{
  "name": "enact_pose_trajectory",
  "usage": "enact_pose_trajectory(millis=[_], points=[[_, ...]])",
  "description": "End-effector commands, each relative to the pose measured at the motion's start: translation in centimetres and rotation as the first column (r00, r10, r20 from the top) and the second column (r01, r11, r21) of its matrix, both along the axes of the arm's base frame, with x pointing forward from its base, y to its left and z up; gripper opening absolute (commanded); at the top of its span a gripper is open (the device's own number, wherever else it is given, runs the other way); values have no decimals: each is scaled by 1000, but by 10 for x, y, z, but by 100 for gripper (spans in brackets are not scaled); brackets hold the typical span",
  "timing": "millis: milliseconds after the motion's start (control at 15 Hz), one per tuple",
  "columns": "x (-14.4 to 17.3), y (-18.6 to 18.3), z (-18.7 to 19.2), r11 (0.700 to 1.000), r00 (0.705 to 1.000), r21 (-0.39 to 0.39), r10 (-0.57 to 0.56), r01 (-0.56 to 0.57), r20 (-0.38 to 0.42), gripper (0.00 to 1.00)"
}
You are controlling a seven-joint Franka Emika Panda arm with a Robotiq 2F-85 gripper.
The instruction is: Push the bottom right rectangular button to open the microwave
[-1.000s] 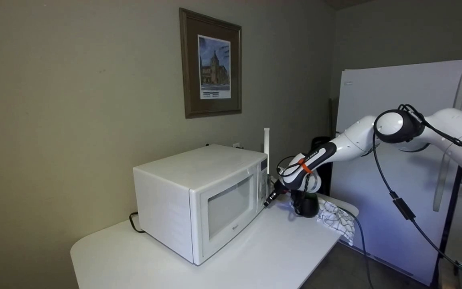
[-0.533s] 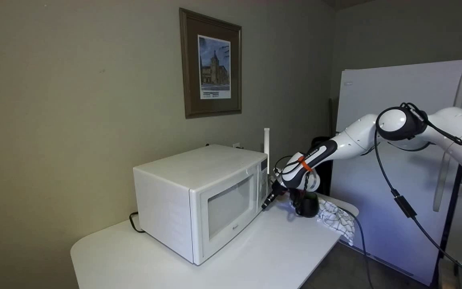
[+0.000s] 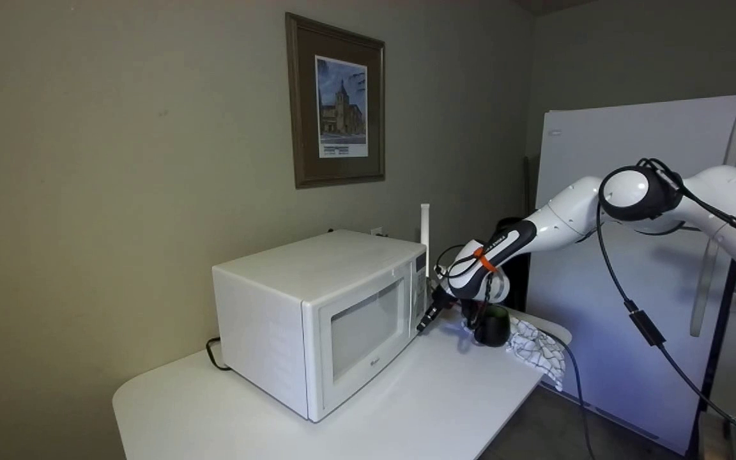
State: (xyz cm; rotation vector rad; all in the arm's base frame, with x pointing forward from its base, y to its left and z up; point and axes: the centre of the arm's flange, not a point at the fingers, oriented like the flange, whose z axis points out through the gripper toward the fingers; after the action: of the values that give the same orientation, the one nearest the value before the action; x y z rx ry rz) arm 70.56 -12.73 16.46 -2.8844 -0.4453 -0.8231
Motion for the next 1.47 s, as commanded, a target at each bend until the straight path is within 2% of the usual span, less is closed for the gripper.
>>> enact_pose_trajectory(millis=[0,200,333,467,667,800,1067,1400], points=[[1,6,10,996,998,-63,-56,56,5,0],[8,7,7,992,996,-93,-85,88,37,0],[5,9,6,989,994,-105,-106,102,-38,0],[-3,13,9,995,994,-77,-71,65,-80,0],[-11,12,17,996,996,-58,-68,64,-65,0],[-10,8,20,994,994,-74,-91,86,-58,0],[-13,-1,21,991,989,-83,-117,109,-86,0],[-6,-7,14,990,992,-84,-120,116,-44,0]])
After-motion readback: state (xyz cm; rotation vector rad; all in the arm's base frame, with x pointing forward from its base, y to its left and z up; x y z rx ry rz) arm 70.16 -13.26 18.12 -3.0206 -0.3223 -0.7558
